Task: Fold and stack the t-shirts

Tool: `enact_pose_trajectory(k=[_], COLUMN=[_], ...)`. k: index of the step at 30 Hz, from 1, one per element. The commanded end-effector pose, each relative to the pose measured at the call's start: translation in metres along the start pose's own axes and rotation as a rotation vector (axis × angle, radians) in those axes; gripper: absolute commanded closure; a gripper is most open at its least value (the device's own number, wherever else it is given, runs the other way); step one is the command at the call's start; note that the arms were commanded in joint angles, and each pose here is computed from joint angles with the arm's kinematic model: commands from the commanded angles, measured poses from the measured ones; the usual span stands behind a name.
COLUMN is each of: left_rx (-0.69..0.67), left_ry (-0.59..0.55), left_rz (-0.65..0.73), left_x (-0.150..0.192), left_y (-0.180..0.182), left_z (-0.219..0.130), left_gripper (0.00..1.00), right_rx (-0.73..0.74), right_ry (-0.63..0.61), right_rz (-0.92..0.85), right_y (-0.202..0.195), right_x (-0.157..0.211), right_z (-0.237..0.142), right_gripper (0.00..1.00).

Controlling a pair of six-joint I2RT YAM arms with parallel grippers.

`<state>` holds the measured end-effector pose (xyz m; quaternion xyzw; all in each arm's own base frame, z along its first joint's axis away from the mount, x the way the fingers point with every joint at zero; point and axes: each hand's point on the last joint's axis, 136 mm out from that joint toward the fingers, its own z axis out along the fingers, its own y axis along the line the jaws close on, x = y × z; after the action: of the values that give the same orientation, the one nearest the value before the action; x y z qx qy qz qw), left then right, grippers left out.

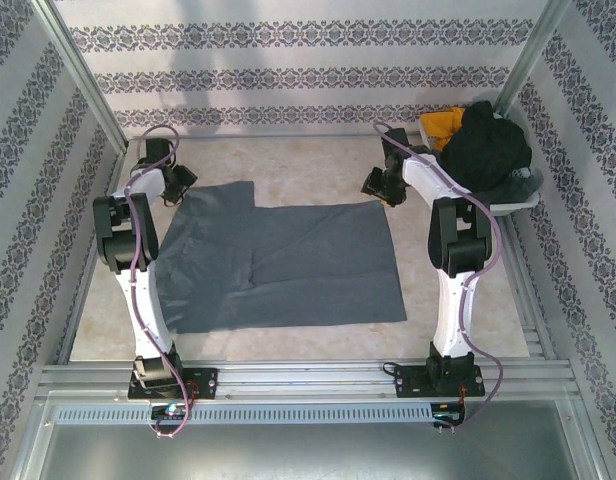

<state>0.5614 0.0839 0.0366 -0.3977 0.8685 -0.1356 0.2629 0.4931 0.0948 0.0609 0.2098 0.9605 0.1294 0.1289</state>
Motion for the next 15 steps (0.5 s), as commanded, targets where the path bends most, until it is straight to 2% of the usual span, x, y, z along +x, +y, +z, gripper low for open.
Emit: enact_pose_trajectory(k=[1, 4, 9, 11, 15], left_rx=[0.046, 0.075, 0.084, 0.074, 0.070], left_ry=[0.013, 0.056, 0.056, 0.037, 0.005], left_rz=[0.054, 0.046, 0.039, 0.049, 0.082], left_x=[0.002, 0.013, 0.024, 0.024, 0.023], left_y=[-0.015, -0.024, -0.026, -0.023, -0.022], left_z=[0.009, 0.014, 0.002, -0.008, -0.031], left_gripper=[0.52, 0.63, 0.94, 1.00, 1.00], right_rx=[0.029, 0.042, 0.086, 0.095, 0.159], right_ry=[0.001, 0.004, 0.006, 0.007, 0.029], right_rz=[-0.022, -0.017, -0.008, -0.008, -0.004], right_y=[-0.004, -0.007, -0.015, -0.014, -0.023], right_x=[-0.004, -0.005, -0.010, -0.012, -0.013], right_z=[0.000, 0.002, 0.005, 0.010, 0.020], right_gripper=[0.49, 0.49, 0.49, 0.49, 0.51])
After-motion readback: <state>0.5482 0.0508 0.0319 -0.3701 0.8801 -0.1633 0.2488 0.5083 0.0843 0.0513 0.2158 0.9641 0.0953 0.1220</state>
